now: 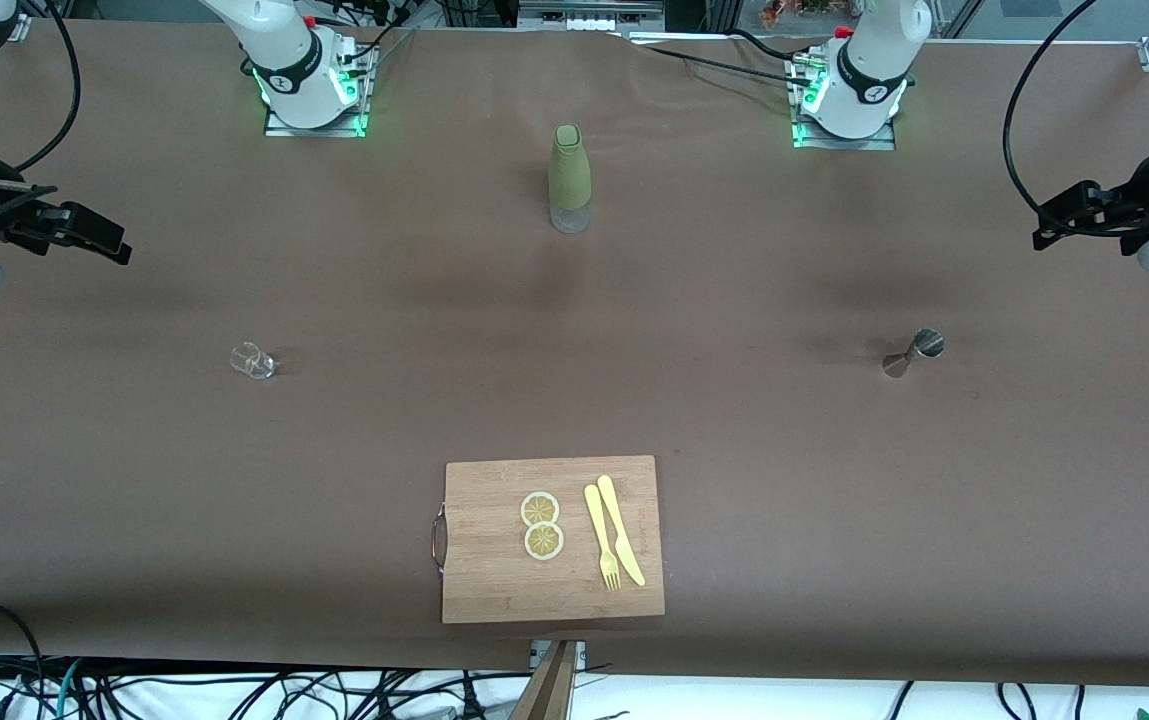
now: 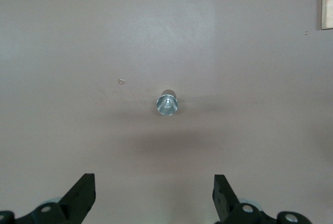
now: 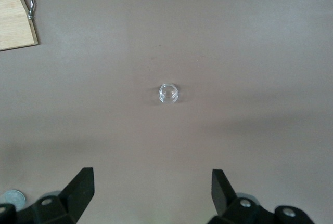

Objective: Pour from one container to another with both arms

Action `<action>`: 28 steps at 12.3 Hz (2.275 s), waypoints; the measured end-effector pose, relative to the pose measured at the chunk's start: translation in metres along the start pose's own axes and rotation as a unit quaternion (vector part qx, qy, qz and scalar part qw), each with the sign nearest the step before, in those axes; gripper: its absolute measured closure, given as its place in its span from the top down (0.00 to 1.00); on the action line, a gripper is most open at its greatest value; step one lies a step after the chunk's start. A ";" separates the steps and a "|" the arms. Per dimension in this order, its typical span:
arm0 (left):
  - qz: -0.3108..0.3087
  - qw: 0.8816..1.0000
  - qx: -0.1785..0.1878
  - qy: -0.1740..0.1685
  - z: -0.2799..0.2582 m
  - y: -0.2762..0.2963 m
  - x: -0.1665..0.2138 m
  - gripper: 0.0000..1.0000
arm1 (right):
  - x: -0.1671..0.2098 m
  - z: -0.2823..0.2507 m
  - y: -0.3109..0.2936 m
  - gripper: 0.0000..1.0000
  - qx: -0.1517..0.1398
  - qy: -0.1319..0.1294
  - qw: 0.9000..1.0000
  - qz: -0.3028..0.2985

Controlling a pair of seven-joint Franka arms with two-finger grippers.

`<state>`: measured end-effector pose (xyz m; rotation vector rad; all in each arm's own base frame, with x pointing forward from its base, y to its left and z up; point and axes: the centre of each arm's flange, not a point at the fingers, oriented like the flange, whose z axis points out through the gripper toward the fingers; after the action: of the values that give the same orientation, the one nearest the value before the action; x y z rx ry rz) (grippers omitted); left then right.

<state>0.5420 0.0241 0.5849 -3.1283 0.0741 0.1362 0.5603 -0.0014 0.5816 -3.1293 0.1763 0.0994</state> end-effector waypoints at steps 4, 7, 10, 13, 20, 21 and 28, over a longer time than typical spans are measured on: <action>0.026 1.000 -0.001 -0.009 0.009 0.005 0.006 1.00 | 0.000 0.000 0.000 1.00 0.000 0.000 1.000 0.000; 0.069 0.998 -0.004 -0.014 0.015 -0.003 0.008 1.00 | 0.000 0.000 0.000 1.00 0.000 0.000 1.000 0.000; 0.088 0.995 -0.043 -0.001 0.011 -0.026 0.006 1.00 | 0.000 0.000 0.000 1.00 0.000 0.000 1.000 0.000; 0.142 0.987 -0.074 0.018 0.010 -0.066 -0.001 1.00 | 0.000 0.001 0.000 1.00 0.000 -0.001 1.000 0.000; 0.271 0.942 -0.187 0.065 0.045 -0.125 0.000 1.00 | 0.017 0.038 -0.008 1.00 -0.004 -0.035 0.997 -0.074; 0.283 0.934 -0.207 0.077 0.053 -0.134 0.000 1.00 | 0.019 0.043 -0.008 1.00 -0.004 -0.040 0.995 -0.096; 0.349 0.858 -0.343 0.156 0.190 -0.216 0.019 1.00 | 0.028 0.063 0.002 1.00 0.007 -0.057 0.959 -0.278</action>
<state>0.5545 0.2411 0.3958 -3.5529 1.4716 -0.4514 0.5840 -0.0064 0.5170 -3.0079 -0.6937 0.2670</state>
